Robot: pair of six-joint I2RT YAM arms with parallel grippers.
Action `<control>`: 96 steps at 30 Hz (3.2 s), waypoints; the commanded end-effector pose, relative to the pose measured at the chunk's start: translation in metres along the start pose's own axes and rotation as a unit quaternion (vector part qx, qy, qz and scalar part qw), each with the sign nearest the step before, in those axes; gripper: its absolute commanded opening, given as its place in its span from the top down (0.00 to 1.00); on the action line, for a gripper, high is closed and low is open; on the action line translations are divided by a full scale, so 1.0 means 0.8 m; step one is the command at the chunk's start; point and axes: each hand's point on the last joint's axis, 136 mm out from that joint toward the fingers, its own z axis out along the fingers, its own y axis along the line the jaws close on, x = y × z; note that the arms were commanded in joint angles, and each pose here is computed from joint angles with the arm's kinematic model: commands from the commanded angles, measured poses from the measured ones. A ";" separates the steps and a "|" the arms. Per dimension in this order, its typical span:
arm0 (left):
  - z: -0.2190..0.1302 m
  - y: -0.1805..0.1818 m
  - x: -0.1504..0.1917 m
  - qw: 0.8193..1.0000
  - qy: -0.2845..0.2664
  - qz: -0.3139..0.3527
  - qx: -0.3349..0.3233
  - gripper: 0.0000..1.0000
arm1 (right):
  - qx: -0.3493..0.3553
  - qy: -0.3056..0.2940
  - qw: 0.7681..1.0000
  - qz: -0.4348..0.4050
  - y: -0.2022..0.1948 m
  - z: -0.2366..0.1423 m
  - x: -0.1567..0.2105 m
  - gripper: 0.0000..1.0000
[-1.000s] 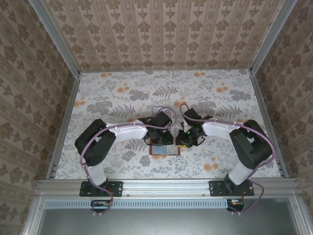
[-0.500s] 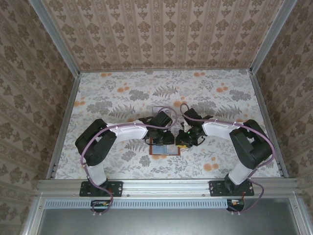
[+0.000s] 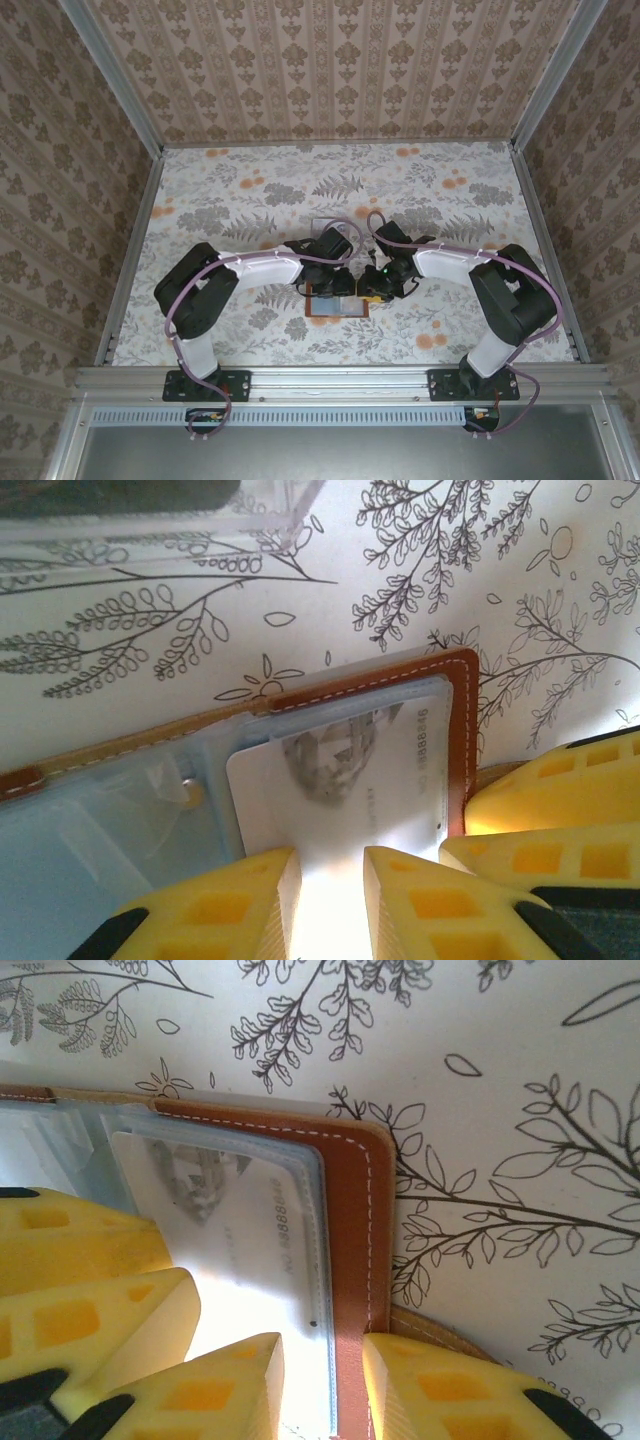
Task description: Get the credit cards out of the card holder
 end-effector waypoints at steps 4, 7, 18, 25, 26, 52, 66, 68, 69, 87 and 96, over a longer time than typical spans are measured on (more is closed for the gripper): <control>-0.021 0.025 0.007 0.998 0.002 0.009 -0.055 0.72 | 0.046 -0.003 0.999 0.004 -0.021 -0.003 0.002 0.69; -0.026 0.018 0.004 0.999 -0.004 0.012 -0.048 0.72 | 0.041 -0.012 0.999 0.001 -0.015 -0.012 -0.001 0.69; -0.035 0.011 -0.005 0.999 -0.031 -0.017 0.009 0.70 | -0.025 -0.032 0.999 -0.013 0.034 -0.030 -0.006 0.74; -0.021 0.012 0.000 0.998 -0.021 -0.039 0.046 0.70 | -0.047 -0.015 0.999 -0.014 0.045 -0.015 -0.009 0.76; -0.019 0.015 0.001 0.998 -0.019 -0.041 0.044 0.69 | -0.050 -0.009 0.999 -0.014 0.045 -0.011 -0.008 0.76; -0.028 0.034 0.010 0.999 -0.018 -0.042 0.020 0.89 | 0.001 0.019 1.000 -0.006 0.011 0.017 0.000 0.77; -0.085 0.049 0.010 0.999 -0.024 0.028 -0.025 0.96 | 0.011 0.004 1.000 -0.018 0.015 -0.001 -0.004 0.77; -0.092 0.050 0.007 0.997 -0.023 0.053 -0.042 0.97 | 0.006 -0.001 1.000 -0.021 0.020 -0.005 -0.006 0.77; -0.096 0.052 0.005 0.996 -0.023 0.065 -0.051 0.98 | 0.003 -0.003 1.000 -0.022 0.023 -0.007 -0.008 0.77; -0.159 0.026 -0.015 0.902 0.003 0.425 -0.082 1.00 | -0.006 -0.037 0.999 -0.037 0.037 -0.063 -0.017 0.77; -0.171 0.023 -0.011 0.799 0.030 0.597 -0.071 1.00 | -0.003 -0.051 0.998 -0.029 0.024 -0.080 -0.019 0.77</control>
